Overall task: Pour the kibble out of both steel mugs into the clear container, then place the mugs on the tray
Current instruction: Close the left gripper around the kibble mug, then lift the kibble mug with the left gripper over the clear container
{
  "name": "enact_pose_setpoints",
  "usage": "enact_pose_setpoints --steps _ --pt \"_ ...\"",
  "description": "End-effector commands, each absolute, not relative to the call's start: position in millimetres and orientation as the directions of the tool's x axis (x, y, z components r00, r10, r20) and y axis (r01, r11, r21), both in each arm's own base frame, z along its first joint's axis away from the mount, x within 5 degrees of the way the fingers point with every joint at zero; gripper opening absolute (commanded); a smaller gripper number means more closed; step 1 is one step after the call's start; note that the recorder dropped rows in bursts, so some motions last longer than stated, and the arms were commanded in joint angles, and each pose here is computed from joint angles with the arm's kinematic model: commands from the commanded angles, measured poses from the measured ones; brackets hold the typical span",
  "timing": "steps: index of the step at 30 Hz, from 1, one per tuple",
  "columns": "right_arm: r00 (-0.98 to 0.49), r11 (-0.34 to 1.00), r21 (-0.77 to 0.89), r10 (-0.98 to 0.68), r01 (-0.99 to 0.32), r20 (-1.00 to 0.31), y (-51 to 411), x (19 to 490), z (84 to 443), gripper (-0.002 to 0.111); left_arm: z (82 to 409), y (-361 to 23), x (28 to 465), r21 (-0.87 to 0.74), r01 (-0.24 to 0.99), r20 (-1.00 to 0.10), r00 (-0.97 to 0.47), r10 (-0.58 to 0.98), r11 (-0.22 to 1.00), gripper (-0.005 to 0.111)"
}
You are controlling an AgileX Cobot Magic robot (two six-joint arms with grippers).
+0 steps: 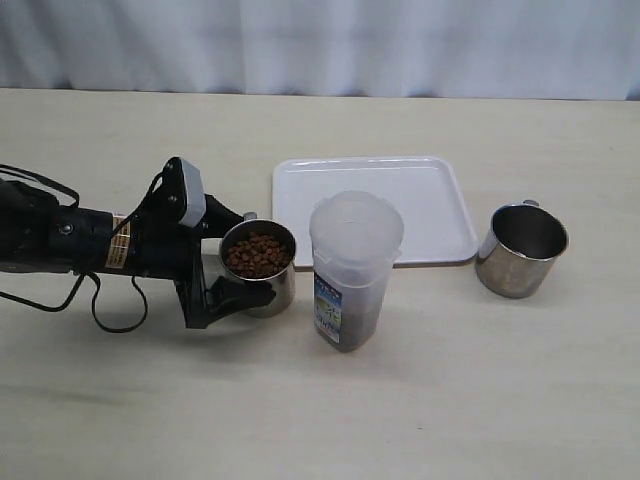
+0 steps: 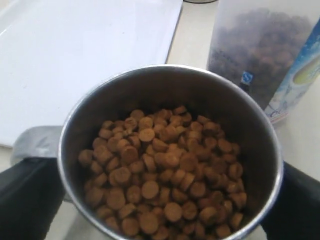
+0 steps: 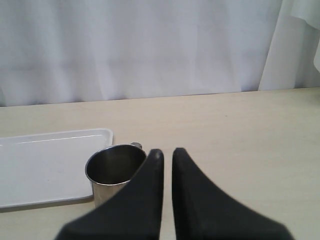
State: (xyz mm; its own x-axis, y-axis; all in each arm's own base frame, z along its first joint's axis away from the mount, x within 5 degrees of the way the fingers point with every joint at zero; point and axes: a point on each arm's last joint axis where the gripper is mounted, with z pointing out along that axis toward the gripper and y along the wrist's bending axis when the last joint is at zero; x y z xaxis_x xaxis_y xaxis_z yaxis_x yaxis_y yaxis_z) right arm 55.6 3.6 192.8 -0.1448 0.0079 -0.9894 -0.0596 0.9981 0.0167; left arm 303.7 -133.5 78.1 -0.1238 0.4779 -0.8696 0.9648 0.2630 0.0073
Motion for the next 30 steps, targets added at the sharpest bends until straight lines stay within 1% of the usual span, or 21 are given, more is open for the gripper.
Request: enact_pose_setpoints --steps 1,10,15,16,18,19,22,24,26,30 --pt "-0.146 0.998 0.010 0.001 -0.061 -0.989 3.6 55.4 192.0 0.005 72.2 -137.5 311.1 0.005 0.965 -0.880 -0.120 0.459 0.261 0.069" --pt "-0.146 0.998 0.010 0.001 -0.061 -0.989 3.6 55.4 192.0 0.005 60.5 -142.5 320.9 -0.003 0.972 -0.901 -0.105 0.420 0.234 0.069" --pt "-0.146 0.998 0.010 0.001 -0.061 -0.989 3.6 55.4 192.0 0.005 58.0 -142.7 321.6 -0.012 0.970 -0.904 -0.114 0.411 0.243 0.067" --pt "-0.146 0.998 0.010 0.001 -0.061 -0.989 3.6 55.4 192.0 0.005 58.1 -142.8 321.5 -0.012 0.970 -0.905 -0.114 0.409 0.242 0.064" --pt "-0.146 0.998 0.010 0.001 -0.061 -0.989 3.6 55.4 192.0 0.005 58.7 -143.0 321.6 -0.014 0.970 -0.908 -0.114 0.403 0.243 0.052" --pt "-0.146 0.998 0.010 0.001 -0.061 -0.989 3.6 55.4 192.0 0.005 60.9 -144.2 320.9 -0.018 0.972 -0.919 -0.109 0.379 0.234 0.035" --pt "-0.146 0.998 0.010 0.001 -0.061 -0.989 3.6 55.4 192.0 0.005 67.9 -140.9 321.5 -0.024 0.975 -0.943 -0.095 0.318 0.220 0.011" --pt "-0.146 0.998 0.010 0.001 -0.061 -0.989 3.6 55.4 192.0 0.005 76.1 -134.3 321.6 -0.024 0.980 -0.962 -0.076 0.262 0.197 0.000" --pt "-0.146 0.998 0.010 0.001 -0.061 -0.989 3.6 55.4 192.0 0.005 82.2 -124.1 322.3 -0.015 0.984 -0.967 -0.060 0.249 0.180 0.000" --pt "-0.146 0.998 0.010 0.001 -0.061 -0.989 3.6 55.4 192.0 0.005 95.5 -102.2 324.9 -0.048 0.978 -0.961 -0.100 0.256 0.203 0.000"
